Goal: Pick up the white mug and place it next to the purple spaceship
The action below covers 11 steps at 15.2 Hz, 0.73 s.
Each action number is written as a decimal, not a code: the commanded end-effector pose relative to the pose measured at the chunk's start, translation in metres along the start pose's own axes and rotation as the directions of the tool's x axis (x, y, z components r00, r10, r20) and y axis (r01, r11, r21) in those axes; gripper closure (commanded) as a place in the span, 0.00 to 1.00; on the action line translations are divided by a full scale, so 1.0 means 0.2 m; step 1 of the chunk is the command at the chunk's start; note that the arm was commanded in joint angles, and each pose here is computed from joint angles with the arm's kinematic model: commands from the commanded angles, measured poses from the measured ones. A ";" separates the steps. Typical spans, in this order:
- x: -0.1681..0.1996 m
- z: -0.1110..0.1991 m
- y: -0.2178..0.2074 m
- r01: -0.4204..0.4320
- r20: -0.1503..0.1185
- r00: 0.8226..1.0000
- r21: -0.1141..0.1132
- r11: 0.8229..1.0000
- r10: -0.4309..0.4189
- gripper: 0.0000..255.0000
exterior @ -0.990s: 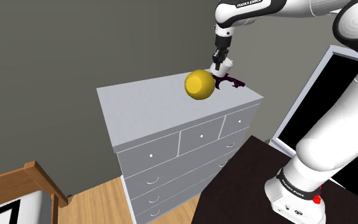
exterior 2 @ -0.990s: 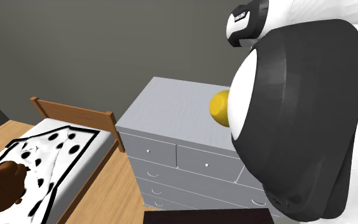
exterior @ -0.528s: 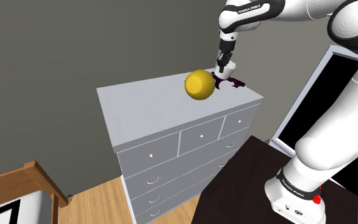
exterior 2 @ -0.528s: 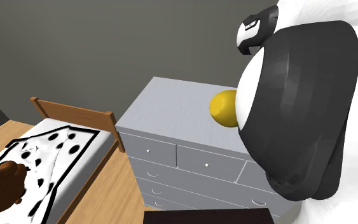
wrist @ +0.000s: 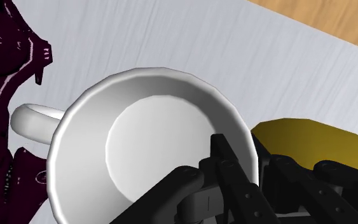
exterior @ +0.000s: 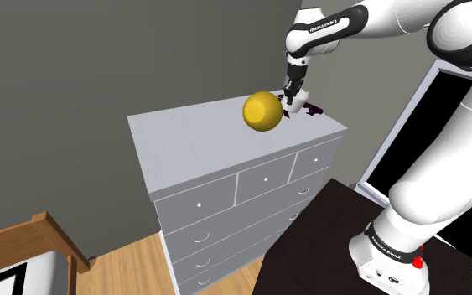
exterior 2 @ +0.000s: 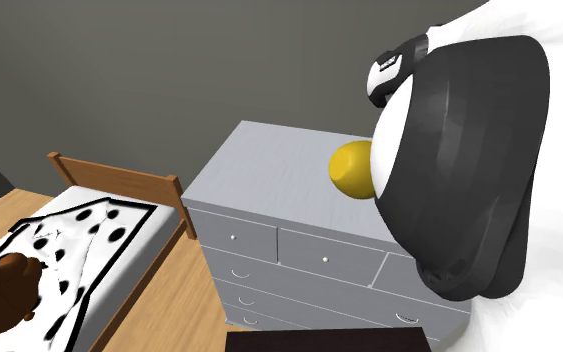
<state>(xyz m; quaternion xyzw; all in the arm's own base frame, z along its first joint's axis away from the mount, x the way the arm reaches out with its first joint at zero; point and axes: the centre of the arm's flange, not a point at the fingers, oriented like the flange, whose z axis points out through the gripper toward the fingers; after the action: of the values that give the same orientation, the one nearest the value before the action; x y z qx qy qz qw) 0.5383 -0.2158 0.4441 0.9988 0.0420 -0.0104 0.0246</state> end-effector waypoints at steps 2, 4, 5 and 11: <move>0.00 0.08 0.00 0.000 -0.001 1.000 0.000 1.000 0.000 1.00; 0.00 0.13 -0.01 0.000 -0.001 1.000 0.000 1.000 0.000 1.00; 0.00 0.16 -0.01 0.000 -0.001 1.000 0.000 1.000 0.000 1.00; 0.00 0.31 -0.01 0.000 -0.001 1.000 0.000 1.000 0.000 1.00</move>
<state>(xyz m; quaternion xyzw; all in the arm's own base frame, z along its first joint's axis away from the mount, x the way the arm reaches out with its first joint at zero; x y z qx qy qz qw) 0.5371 -0.2165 0.3875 0.9988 0.0422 -0.0090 0.0251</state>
